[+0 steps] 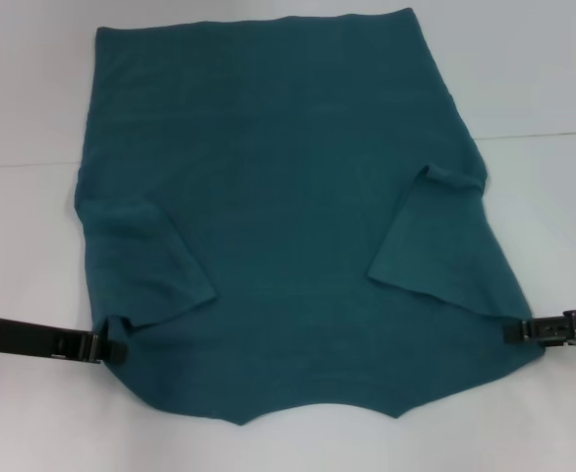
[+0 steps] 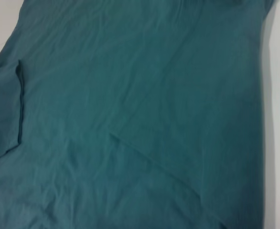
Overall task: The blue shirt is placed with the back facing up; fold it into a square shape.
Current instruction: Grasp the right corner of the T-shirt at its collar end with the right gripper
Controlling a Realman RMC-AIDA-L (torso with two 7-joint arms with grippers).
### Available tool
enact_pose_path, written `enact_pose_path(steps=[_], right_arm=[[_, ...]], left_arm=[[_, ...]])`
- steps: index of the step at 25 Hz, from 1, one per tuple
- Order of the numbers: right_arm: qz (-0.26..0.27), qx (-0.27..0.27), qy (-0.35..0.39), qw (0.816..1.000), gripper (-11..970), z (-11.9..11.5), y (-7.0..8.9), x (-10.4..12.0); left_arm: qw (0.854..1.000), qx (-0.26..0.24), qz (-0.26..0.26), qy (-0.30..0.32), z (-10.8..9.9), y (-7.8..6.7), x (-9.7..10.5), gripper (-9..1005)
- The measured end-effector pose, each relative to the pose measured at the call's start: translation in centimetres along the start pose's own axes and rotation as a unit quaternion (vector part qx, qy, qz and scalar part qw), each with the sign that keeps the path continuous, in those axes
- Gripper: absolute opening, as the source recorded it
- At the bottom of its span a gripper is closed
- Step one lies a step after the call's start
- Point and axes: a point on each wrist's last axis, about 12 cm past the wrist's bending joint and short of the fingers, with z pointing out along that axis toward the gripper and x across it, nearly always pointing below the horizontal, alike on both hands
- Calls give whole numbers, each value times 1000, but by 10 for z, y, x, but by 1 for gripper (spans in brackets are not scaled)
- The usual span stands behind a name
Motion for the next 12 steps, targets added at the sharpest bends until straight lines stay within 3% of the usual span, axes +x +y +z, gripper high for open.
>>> enact_pose_path(steps=[12], right_arm=[[-13,-37,16,999,916,5,14,-1]], left_arm=[[1000,0,-2,0,0,1,1,44]])
